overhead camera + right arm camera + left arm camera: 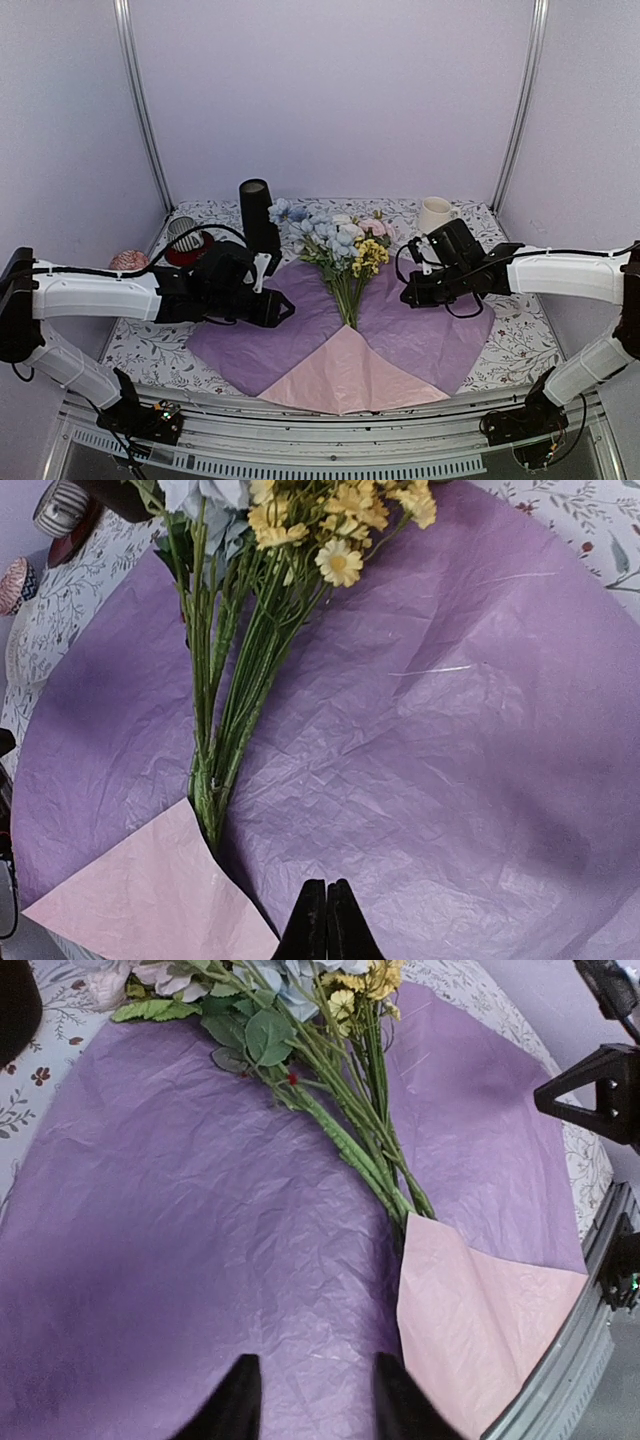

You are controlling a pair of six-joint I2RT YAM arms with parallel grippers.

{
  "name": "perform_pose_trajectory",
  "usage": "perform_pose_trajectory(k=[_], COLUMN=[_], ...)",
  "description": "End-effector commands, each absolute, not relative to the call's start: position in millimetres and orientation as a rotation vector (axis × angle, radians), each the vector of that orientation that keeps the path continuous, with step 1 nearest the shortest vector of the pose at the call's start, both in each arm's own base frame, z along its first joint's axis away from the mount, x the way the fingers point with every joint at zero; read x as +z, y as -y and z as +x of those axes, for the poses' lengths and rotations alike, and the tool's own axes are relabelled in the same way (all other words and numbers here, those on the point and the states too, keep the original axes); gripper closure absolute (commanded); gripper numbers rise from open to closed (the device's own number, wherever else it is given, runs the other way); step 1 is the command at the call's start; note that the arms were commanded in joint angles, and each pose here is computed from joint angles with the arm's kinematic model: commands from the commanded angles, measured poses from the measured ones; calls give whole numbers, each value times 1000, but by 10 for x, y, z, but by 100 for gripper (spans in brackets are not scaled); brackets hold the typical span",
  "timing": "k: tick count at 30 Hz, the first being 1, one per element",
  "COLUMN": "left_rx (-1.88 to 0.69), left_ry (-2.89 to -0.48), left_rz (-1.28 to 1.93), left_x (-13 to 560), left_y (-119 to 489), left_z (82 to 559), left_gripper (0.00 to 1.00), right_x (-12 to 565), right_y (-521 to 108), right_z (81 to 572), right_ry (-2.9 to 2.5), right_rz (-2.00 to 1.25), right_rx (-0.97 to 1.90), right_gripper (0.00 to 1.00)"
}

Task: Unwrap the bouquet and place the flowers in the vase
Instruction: Adjust the folded bouquet at the center of the board.

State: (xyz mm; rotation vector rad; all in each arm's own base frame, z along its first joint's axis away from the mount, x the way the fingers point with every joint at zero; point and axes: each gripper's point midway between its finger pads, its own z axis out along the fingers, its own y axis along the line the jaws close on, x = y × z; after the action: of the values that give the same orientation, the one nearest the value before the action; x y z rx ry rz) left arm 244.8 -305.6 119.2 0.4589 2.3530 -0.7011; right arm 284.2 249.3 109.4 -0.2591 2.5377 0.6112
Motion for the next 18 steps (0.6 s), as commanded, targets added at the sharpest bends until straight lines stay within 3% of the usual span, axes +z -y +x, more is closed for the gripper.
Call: perform_pose_trajectory(k=[1,2,3,18], left_rx=[-714,-701,-693,-592], left_ry=[-2326,-2333,-2339,-2463], left_rz=[449,443,437,408], left_x=[1163,1130,1102,590], left_y=[3073,3067,3065,3067], left_z=[2559,2591,2622,2843], left_gripper=[88,99,100,100], right_x=[1107,1074,1041,376], right_y=[-2683,-2684,-2687,-2473], right_z=[2898,2919,2940,3188], right_ry=[-2521,-2522,-2526,-2666], right_rz=[-276,-265,-250,-93], right_rx=[725,719,714,497], right_gripper=[99,99,98,99])
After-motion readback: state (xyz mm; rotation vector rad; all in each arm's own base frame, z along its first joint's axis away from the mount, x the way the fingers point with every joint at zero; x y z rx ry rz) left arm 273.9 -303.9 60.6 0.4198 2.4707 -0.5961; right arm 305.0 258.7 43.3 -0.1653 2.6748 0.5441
